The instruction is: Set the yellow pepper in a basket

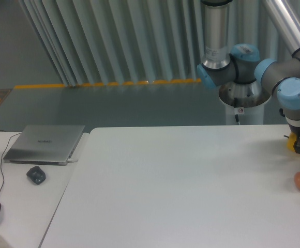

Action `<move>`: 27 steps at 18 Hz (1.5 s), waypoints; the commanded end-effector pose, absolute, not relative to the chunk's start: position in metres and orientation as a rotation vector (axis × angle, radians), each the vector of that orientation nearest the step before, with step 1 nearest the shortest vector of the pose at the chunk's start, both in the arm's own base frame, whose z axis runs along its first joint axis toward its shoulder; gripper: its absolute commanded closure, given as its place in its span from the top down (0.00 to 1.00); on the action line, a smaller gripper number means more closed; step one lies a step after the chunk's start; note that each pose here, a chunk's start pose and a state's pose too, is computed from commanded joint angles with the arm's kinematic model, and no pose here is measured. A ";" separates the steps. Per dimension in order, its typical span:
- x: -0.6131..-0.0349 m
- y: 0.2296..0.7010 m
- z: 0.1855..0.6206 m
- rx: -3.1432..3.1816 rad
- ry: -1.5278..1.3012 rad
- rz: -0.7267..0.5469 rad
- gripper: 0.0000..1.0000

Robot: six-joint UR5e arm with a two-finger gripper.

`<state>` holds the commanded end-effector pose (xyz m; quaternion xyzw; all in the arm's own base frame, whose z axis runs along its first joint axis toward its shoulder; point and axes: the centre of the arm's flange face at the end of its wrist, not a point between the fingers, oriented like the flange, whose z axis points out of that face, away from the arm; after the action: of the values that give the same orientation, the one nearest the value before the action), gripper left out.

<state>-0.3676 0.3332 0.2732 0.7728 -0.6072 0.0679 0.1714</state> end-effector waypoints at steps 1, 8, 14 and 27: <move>-0.368 0.335 0.277 2.191 -1.727 0.180 0.43; -0.368 0.351 0.324 2.340 -1.728 0.128 0.43; -0.401 0.348 0.385 2.507 -1.686 0.128 0.43; -0.537 0.245 0.388 2.861 -1.465 0.032 0.44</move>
<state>-0.5370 0.2448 0.3881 0.8894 -0.4555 0.0101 -0.0365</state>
